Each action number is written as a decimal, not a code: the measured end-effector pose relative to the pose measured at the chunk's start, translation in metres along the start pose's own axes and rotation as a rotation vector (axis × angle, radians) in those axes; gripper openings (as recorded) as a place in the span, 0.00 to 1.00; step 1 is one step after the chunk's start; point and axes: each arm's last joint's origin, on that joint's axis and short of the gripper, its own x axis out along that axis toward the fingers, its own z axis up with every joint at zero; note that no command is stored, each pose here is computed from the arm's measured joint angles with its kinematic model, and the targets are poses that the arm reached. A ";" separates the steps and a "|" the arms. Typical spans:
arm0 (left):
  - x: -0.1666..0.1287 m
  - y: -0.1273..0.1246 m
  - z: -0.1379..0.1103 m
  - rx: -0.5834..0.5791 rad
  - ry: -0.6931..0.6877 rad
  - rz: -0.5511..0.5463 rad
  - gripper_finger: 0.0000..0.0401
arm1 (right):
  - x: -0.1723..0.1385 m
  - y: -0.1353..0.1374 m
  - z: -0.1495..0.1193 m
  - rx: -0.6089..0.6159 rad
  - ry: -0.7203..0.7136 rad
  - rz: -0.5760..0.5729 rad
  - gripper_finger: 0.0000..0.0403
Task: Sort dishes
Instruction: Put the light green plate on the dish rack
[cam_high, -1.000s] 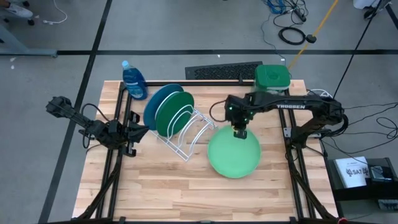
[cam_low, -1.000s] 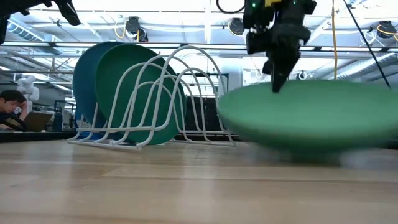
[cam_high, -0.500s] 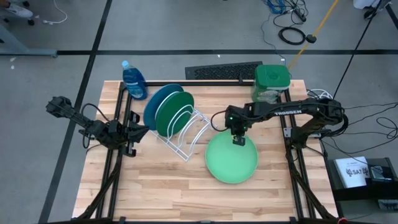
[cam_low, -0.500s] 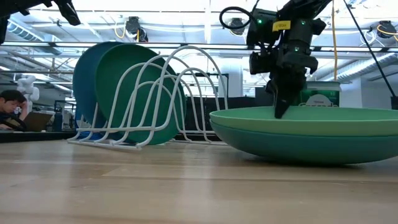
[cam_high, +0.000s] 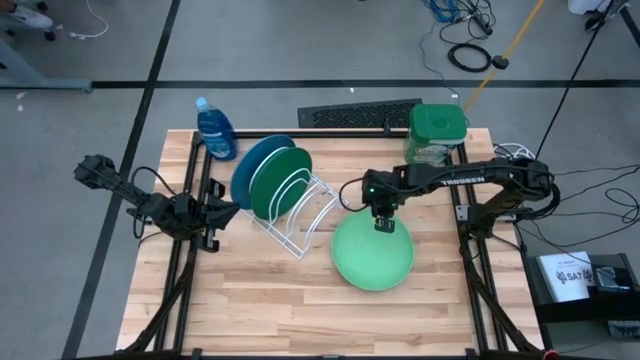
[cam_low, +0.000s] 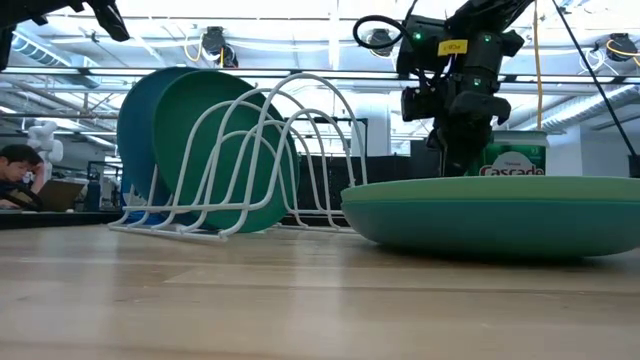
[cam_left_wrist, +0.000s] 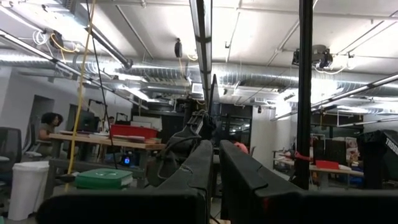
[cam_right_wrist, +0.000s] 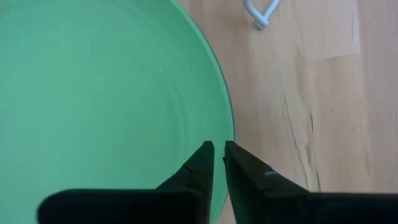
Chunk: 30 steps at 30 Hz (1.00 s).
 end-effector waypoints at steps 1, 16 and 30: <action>0.000 0.000 0.000 0.000 0.000 0.000 0.08 | 0.000 0.000 0.000 0.001 0.000 0.000 0.06; 0.000 0.000 0.000 0.000 0.000 0.000 0.08 | 0.019 -0.002 0.000 0.002 0.071 -0.043 0.31; 0.000 0.000 0.000 0.003 0.004 -0.001 0.08 | 0.030 -0.002 0.007 -0.045 0.054 -0.020 0.05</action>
